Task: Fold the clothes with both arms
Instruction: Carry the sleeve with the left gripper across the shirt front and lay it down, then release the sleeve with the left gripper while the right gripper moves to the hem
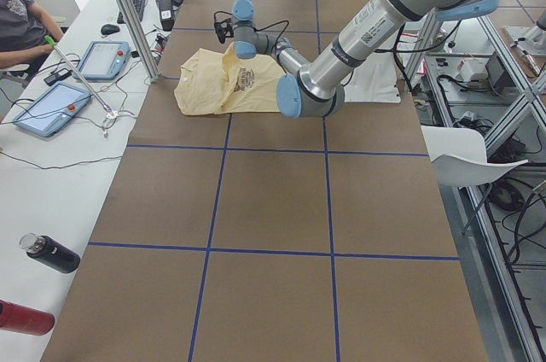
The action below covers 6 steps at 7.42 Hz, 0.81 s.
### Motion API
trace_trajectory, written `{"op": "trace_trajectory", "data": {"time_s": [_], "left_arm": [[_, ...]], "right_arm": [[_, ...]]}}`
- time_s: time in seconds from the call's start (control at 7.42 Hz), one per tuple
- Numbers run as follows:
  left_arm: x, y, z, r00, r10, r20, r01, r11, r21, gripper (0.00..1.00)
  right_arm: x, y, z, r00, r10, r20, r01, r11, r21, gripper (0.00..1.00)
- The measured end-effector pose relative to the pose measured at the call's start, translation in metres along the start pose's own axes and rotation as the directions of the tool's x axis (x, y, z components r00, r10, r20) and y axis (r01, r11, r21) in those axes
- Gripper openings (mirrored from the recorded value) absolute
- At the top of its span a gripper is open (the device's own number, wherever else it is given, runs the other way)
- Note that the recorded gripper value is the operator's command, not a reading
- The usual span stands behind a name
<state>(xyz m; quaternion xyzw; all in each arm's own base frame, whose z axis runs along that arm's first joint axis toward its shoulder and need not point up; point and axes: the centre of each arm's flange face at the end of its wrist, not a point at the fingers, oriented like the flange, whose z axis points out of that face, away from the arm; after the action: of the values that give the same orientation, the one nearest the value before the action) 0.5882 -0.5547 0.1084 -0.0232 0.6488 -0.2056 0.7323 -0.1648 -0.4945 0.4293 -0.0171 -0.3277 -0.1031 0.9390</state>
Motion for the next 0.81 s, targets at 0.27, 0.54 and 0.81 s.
{"op": "trace_trajectory", "data": {"time_s": [0.27,0.54,0.81], "left_arm": [[-0.003,0.042,0.023,1.000,0.019,-0.006,-0.019,1.000,-0.013,0.71],[-0.006,0.059,0.031,0.999,0.049,-0.010,-0.049,0.999,-0.021,1.00],[-0.009,0.066,0.032,0.995,0.101,-0.025,-0.102,0.994,-0.030,1.00]], "right_arm": [[0.000,0.000,0.001,1.000,0.002,0.001,-0.002,1.000,-0.002,1.00],[0.000,-0.001,0.001,1.000,0.003,0.002,-0.003,1.000,-0.004,1.00],[-0.001,-0.002,0.001,1.000,0.000,0.011,0.000,1.000,-0.002,1.00]]}}
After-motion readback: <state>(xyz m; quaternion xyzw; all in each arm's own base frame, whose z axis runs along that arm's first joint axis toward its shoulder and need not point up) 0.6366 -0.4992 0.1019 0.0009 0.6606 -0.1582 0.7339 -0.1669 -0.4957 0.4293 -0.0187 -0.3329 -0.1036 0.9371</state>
